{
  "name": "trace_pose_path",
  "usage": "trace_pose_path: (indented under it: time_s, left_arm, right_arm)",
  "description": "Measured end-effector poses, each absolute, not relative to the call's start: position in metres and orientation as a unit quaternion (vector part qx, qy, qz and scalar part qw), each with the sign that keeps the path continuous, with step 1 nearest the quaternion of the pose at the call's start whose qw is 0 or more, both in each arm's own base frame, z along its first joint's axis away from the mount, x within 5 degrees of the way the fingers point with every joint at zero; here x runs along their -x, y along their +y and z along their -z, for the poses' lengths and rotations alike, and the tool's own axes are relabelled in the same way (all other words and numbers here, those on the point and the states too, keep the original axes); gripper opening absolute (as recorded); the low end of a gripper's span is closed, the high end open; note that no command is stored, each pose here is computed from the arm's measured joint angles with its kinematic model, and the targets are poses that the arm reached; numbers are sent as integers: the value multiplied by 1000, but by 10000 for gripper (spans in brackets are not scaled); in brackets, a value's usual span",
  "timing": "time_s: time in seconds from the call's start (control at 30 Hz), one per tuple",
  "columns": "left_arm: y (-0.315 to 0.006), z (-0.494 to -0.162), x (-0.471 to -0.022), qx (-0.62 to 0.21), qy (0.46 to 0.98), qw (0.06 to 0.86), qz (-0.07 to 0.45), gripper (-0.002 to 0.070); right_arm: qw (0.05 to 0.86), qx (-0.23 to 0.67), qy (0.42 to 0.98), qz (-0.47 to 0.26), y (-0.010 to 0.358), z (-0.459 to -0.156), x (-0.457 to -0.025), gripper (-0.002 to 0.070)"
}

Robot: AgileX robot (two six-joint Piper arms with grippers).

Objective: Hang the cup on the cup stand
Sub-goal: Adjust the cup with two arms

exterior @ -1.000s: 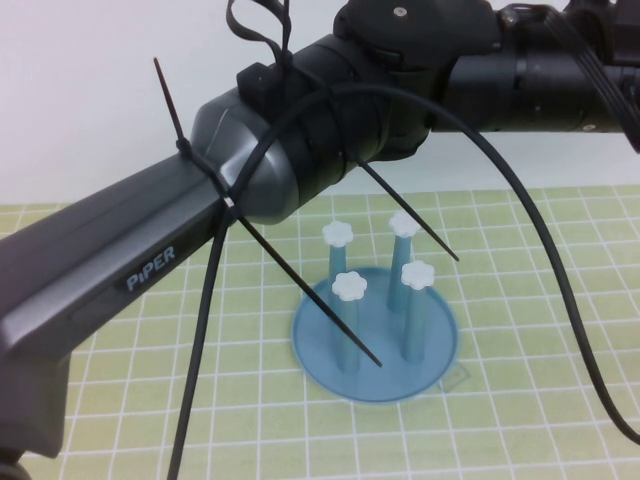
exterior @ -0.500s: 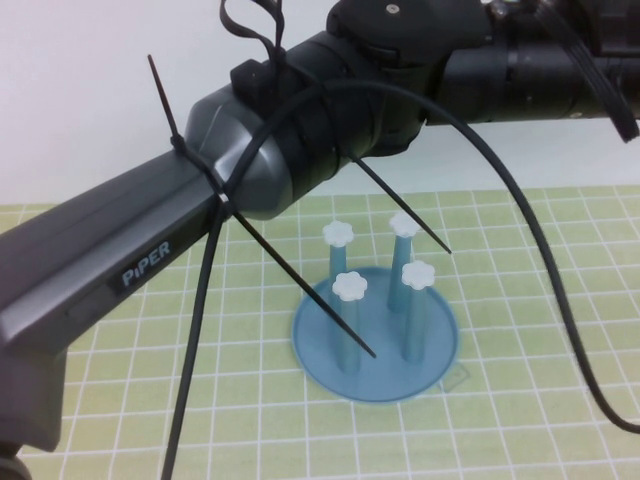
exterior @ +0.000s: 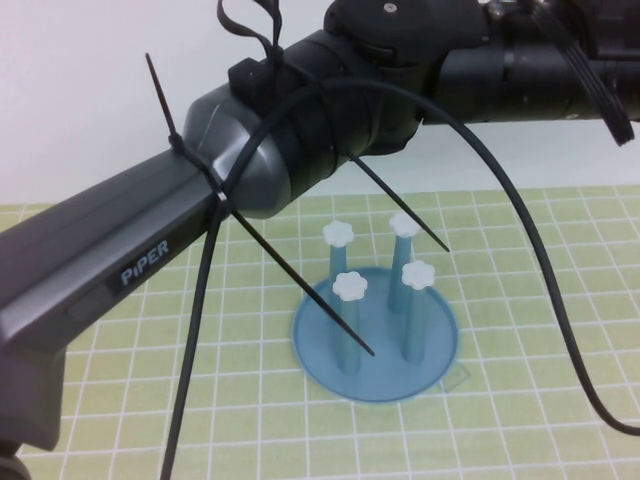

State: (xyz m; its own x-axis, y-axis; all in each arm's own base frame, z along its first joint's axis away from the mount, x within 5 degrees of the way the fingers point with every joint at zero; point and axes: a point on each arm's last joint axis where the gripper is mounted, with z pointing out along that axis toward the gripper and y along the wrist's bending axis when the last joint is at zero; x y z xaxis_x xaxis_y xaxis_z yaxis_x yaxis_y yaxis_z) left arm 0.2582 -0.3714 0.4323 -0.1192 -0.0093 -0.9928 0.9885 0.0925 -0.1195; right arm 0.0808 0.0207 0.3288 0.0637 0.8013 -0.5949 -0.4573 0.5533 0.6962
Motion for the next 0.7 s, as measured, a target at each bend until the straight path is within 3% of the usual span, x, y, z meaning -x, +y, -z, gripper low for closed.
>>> trace_pose_path:
  time_s: [0.1,0.17,0.3,0.5,0.7]
  left_arm:
    - [-374,-432,-255,-441,542,490,521,12]
    - [-379,-431,-246,-451,531,479,534,12]
    - [-388,-429,-230,-466,520,465,544,11]
    - [-391,-432,-226,-449,520,462,561,9]
    - [-397,-433,-211,-446,518,433,588,9]
  right_arm:
    - [695,-182,514,-469,21,-329,-81,581]
    - [690,-187,512,-477,21,-329,-81,645]
    - [672,-221,493,-507,18,-330,-81,683]
    - [609,-340,411,-587,6,-331,-82,691]
    - [592,-368,401,-595,4,-329,-87,692]
